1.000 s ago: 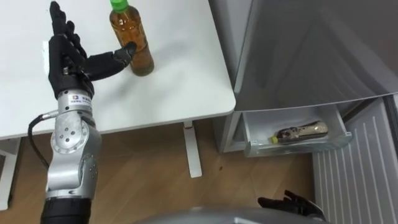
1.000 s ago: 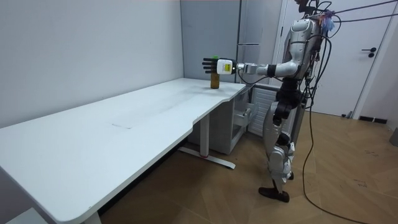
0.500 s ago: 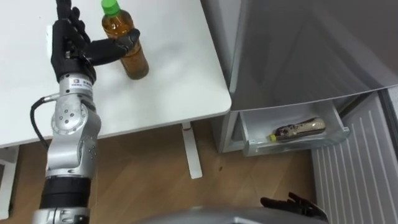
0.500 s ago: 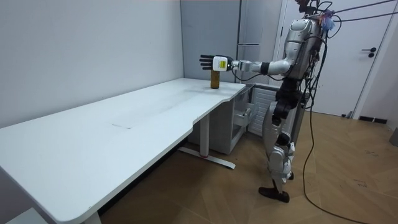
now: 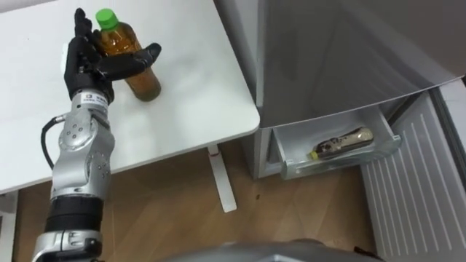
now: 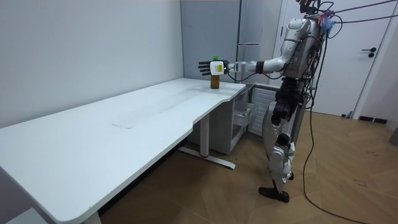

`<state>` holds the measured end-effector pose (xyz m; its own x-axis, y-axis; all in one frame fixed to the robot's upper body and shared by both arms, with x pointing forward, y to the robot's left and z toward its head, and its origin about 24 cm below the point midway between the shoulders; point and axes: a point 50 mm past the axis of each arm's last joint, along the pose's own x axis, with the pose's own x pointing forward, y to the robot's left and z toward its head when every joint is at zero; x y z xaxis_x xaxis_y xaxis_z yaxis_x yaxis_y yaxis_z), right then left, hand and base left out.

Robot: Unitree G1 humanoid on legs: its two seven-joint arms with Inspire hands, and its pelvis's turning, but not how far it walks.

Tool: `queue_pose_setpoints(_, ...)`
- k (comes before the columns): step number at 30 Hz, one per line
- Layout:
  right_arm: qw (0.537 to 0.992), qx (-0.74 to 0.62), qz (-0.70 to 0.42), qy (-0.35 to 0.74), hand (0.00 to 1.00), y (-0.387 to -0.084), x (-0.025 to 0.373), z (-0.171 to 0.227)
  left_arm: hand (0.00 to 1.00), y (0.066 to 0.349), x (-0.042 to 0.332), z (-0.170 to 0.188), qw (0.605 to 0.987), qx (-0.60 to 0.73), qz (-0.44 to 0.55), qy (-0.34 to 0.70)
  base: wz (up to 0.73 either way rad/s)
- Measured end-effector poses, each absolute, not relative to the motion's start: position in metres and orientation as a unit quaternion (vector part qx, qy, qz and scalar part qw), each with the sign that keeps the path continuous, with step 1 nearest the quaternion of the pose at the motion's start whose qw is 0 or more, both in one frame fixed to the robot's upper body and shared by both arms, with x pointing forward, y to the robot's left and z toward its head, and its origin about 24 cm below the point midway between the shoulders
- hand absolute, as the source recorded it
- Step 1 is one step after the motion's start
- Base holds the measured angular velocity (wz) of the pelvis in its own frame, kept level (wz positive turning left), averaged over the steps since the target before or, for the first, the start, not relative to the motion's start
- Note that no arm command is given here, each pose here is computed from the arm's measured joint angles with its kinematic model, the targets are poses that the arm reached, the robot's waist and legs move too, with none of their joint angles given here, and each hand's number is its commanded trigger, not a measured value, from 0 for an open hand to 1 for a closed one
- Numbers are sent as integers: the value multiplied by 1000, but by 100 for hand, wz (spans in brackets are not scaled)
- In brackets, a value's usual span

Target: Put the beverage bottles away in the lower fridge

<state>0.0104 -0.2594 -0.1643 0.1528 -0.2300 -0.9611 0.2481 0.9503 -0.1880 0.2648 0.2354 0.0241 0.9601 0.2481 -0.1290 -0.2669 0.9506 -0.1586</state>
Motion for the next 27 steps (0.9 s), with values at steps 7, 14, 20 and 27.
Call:
queue_pose_setpoints(7,736,-27,-130,663,0,-259,0,-165,0,244,264,18,985,-80,138,73,-6)
queue_pose_setpoints(14,715,-63,-99,690,0,-259,-11,-165,100,252,268,19,982,-85,148,75,-12)
queue_pose_setpoints(20,700,-75,-85,705,0,-257,-15,-166,100,259,267,21,982,-85,153,74,-1)
queue_pose_setpoints(27,695,-82,-79,710,0,-257,-16,-166,100,260,267,21,983,-82,147,77,0)
